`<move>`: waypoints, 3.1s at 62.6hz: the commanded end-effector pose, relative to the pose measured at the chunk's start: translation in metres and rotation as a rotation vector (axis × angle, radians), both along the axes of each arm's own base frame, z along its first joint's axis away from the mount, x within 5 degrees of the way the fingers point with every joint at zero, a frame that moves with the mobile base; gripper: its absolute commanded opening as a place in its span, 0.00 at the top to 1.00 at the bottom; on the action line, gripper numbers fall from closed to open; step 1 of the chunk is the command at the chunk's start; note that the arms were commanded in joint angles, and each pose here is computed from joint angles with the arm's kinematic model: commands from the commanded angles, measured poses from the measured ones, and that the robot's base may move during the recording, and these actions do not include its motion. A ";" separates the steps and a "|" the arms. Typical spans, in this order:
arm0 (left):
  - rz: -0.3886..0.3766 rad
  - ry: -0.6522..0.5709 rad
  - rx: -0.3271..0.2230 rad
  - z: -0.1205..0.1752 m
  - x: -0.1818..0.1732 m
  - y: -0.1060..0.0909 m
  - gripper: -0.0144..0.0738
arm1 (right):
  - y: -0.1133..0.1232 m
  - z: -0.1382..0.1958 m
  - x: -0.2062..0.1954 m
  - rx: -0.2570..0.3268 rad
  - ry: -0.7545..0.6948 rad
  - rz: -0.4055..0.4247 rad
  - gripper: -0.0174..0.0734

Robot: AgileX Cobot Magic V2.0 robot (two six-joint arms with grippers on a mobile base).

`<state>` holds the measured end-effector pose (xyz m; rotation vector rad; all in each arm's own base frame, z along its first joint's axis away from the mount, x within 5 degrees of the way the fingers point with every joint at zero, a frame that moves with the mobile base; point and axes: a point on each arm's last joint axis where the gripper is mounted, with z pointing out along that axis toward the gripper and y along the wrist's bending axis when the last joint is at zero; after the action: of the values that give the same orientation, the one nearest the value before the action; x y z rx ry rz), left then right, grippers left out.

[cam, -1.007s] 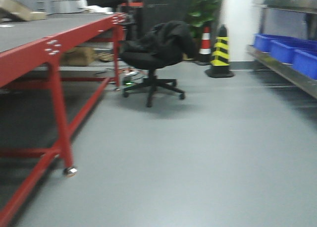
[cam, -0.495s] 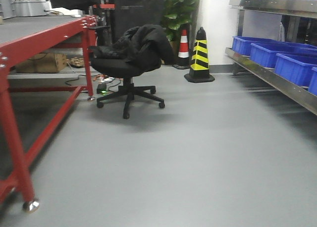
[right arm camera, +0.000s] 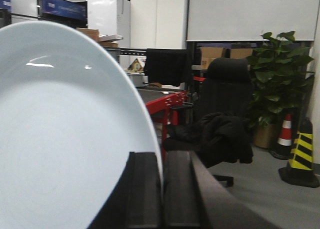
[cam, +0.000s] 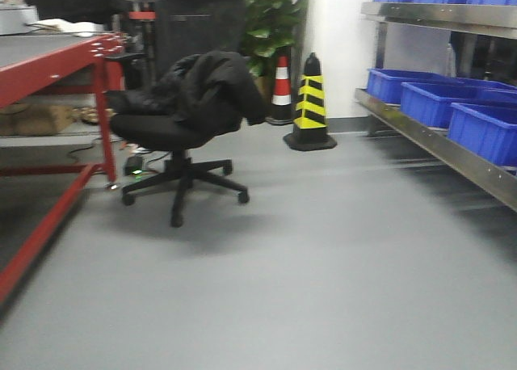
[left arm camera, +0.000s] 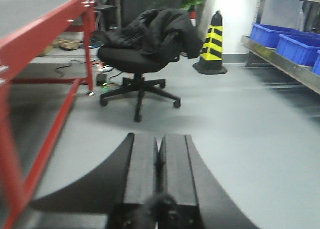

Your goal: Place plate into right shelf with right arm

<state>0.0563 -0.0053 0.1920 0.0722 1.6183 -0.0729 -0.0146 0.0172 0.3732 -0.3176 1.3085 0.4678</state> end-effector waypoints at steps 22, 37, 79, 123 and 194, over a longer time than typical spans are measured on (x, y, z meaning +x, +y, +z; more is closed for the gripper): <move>-0.002 -0.082 -0.015 0.005 0.000 0.000 0.89 | -0.003 0.014 0.000 0.071 -0.071 -0.025 0.74; -0.002 -0.082 -0.015 0.005 0.000 0.000 0.89 | -0.003 0.014 0.000 0.071 -0.070 -0.025 0.74; -0.002 -0.082 -0.015 0.005 0.000 0.000 0.89 | -0.003 0.014 0.000 0.069 -0.068 -0.024 0.74; -0.002 -0.082 -0.015 0.005 0.000 0.000 0.89 | -0.003 0.014 0.000 0.069 -0.067 -0.024 0.74; -0.002 -0.082 -0.015 0.005 0.000 0.000 0.89 | -0.004 0.015 -0.001 0.077 -0.079 -0.030 0.74</move>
<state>0.0563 -0.0053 0.1920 0.0722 1.6183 -0.0729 -0.0146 0.0170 0.3736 -0.3150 1.3045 0.4671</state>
